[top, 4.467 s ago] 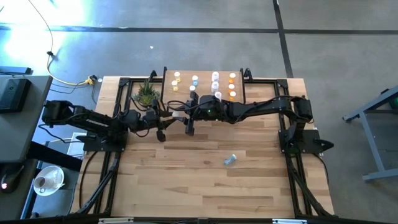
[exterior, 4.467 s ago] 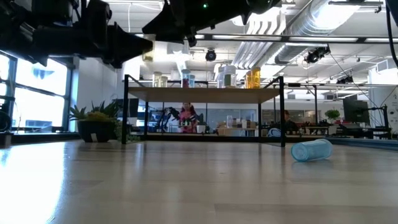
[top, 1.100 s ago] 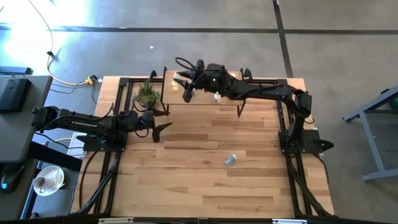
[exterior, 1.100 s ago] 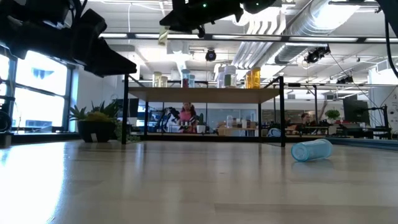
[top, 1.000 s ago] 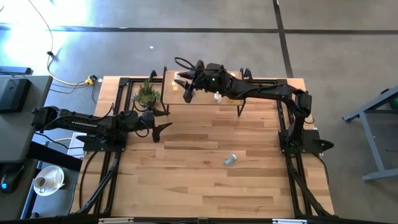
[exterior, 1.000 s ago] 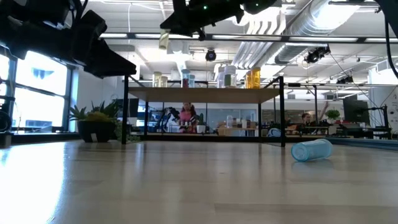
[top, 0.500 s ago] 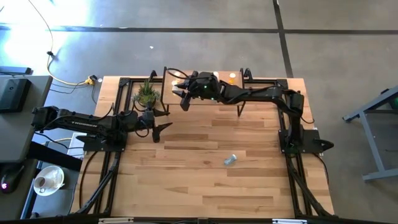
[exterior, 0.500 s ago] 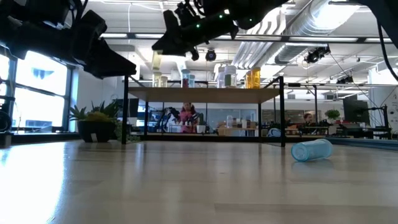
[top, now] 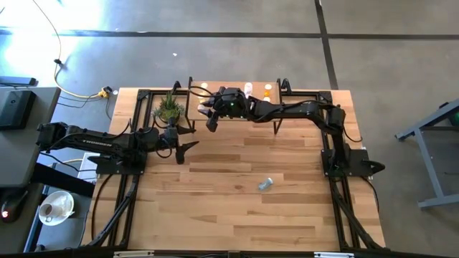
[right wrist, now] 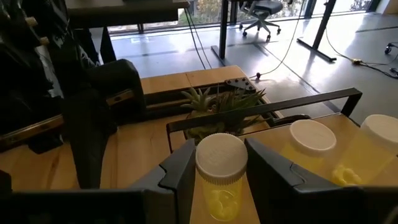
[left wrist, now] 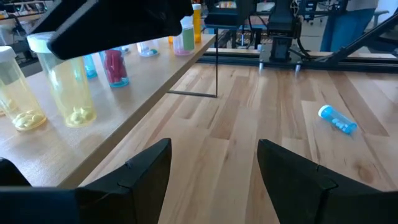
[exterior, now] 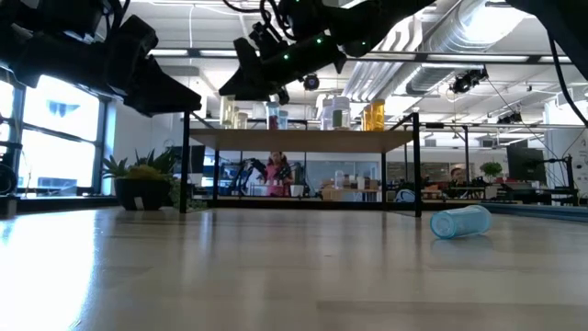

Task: Pick and place medicine bottles onto shelf by color
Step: Put the yellow pill bottle on the shelf

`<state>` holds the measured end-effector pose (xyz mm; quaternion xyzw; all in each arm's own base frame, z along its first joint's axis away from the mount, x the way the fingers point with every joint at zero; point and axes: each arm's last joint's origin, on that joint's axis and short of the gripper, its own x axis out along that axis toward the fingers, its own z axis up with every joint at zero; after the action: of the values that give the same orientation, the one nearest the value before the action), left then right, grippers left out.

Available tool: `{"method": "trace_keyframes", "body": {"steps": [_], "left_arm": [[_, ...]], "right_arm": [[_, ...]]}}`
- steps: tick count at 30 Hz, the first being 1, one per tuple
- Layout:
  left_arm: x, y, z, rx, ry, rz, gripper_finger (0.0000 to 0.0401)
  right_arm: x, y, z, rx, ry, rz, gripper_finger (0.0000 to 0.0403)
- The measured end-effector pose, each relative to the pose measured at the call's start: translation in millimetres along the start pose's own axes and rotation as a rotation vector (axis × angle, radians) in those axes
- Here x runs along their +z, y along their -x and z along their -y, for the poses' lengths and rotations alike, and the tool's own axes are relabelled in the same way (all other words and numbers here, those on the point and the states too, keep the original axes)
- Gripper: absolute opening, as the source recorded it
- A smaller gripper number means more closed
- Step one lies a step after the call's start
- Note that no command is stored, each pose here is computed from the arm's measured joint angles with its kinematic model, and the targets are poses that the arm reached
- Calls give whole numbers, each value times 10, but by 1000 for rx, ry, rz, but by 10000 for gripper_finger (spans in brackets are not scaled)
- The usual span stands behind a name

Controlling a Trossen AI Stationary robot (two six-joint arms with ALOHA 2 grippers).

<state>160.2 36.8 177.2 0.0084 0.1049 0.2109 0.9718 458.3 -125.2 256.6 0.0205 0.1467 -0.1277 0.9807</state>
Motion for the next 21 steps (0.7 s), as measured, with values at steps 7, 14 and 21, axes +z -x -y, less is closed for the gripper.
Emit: {"method": "trace_keyframes", "body": {"steps": [7, 14, 21], "left_arm": [[0, 0, 0, 0, 0, 0, 229], [-17, 0, 0, 0, -5, -18, 229], [-22, 0, 0, 0, -6, -22, 229]], "right_arm": [[-2, 0, -1, 2, 8, -4, 116], [13, 1, -1, 2, 3, 3, 116], [228, 30, -51, 7, 12, 29, 116]]}}
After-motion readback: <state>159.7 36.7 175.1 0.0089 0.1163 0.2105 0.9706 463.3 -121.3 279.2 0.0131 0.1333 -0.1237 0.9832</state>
